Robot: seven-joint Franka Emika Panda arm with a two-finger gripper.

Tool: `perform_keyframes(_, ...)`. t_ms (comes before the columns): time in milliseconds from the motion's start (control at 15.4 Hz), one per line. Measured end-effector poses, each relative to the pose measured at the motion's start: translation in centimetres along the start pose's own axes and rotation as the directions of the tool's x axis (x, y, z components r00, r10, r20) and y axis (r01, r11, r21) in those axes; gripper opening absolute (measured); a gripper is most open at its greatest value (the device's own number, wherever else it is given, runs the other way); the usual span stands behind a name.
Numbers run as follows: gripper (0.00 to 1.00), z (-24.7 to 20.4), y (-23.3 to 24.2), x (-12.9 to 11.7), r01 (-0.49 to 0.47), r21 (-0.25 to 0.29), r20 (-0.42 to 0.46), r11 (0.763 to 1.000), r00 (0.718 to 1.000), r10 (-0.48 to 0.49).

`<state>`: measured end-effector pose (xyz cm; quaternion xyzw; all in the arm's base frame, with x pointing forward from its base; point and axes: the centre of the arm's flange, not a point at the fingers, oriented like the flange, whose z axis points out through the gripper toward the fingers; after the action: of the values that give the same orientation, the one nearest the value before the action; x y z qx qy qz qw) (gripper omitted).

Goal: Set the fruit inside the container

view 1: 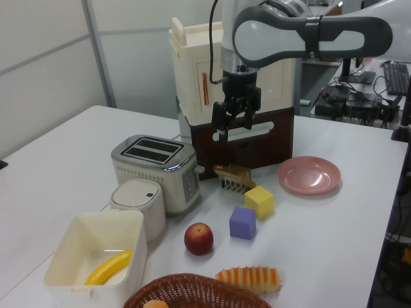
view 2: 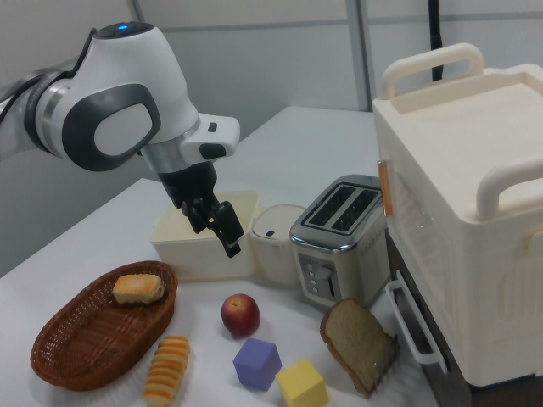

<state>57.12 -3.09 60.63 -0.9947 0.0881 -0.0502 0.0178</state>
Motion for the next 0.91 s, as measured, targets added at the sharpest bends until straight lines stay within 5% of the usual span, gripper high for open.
perform_keyframes(324, 1.0, -0.9, -0.3, -1.0, 0.083, -0.002, 0.068, 0.997, 0.994, -0.083)
perform_keyframes(907, 1.0, -1.2, -0.2, -1.1, 0.094, -0.001, 0.07, 0.996, 0.993, -0.094)
